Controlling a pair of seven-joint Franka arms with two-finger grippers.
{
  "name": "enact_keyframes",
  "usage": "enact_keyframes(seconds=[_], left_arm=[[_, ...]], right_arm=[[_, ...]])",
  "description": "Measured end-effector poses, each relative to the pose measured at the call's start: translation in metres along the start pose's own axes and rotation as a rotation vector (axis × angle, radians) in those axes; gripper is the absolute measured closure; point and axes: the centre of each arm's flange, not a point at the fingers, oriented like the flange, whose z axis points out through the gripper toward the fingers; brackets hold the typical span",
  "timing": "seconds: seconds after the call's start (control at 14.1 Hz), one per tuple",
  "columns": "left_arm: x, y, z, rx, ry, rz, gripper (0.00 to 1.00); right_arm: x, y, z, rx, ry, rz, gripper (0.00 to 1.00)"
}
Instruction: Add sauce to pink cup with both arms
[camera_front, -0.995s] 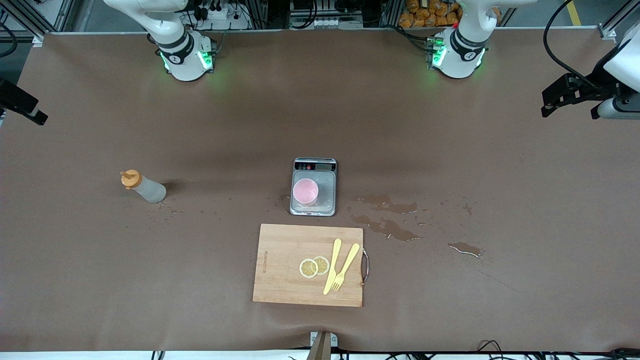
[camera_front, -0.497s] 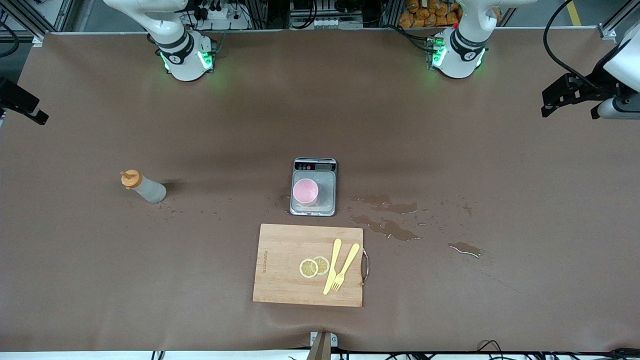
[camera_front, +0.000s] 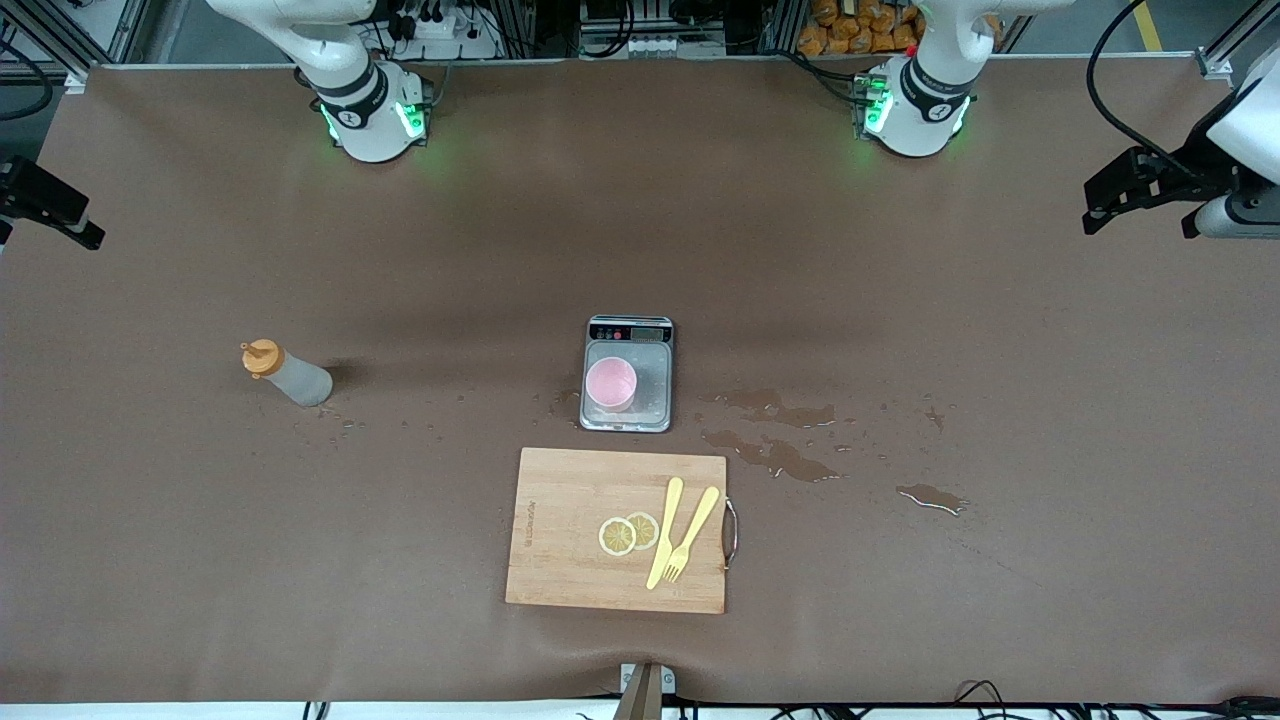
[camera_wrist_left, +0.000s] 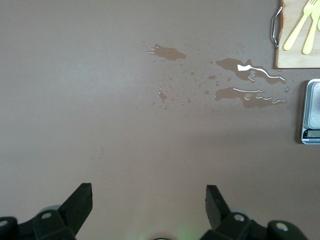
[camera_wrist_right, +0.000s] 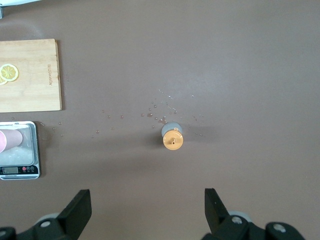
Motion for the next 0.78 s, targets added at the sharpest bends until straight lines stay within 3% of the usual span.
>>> enact_keyframes(seconds=[0.78], left_arm=[[0.0000, 0.0005, 0.0000, -0.004, 0.000, 0.000, 0.00]], right_arm=[[0.0007, -0.0007, 0.0032, -0.001, -0.007, -0.011, 0.00]])
